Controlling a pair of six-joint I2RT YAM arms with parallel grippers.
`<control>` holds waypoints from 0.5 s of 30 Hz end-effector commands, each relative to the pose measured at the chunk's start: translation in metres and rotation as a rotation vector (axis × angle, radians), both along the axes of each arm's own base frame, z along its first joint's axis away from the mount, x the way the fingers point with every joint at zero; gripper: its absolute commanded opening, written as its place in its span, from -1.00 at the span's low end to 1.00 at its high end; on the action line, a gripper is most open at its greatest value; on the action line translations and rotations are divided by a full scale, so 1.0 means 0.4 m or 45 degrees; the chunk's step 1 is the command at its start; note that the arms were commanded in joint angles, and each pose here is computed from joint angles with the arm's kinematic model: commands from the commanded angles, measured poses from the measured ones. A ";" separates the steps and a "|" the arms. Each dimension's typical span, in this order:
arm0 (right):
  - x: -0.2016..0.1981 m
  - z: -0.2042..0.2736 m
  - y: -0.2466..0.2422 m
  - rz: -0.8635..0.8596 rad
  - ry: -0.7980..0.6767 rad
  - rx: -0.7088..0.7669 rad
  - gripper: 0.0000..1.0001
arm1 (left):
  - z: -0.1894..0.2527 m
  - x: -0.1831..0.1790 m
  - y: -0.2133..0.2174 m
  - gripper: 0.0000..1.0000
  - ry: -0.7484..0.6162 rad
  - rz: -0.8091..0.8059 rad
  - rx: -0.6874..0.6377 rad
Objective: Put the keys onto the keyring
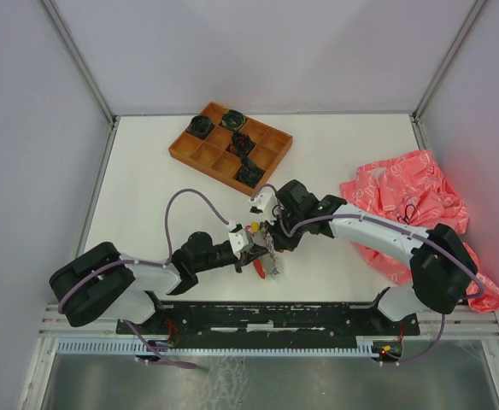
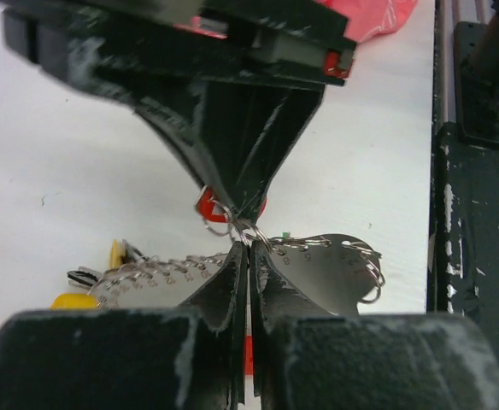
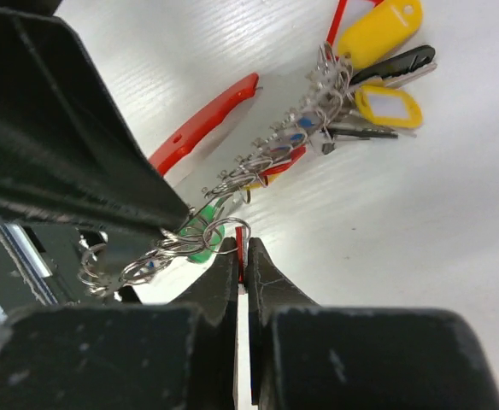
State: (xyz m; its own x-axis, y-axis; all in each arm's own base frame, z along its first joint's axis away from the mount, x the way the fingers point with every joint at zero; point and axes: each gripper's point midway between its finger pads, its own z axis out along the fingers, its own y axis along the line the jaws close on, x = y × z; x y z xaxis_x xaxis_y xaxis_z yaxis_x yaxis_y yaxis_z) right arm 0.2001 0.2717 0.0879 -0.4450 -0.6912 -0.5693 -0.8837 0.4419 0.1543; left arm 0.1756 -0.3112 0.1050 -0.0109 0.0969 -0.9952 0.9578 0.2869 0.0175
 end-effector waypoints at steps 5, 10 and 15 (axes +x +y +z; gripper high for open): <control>0.014 0.020 0.038 0.007 0.049 0.011 -0.99 | 0.071 -0.051 -0.039 -0.95 -0.260 -0.089 -0.023; 0.007 -0.003 0.028 0.021 0.046 -0.035 -0.94 | 0.066 -0.015 -0.030 -0.95 -0.264 0.014 -0.007; 0.050 -0.006 -0.030 -0.094 -0.084 -0.126 -0.50 | 0.043 0.027 -0.012 -0.95 -0.228 0.143 0.051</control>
State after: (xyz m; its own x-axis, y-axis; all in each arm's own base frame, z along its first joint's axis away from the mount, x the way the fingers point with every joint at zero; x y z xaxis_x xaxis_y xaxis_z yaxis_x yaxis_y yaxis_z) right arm 0.1923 0.2672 0.0705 -0.4859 -0.7391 -0.4665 -0.8705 0.4569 0.1827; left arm 0.1694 -0.3140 0.1009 0.0846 0.1736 -0.9812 0.9392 0.3151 0.1367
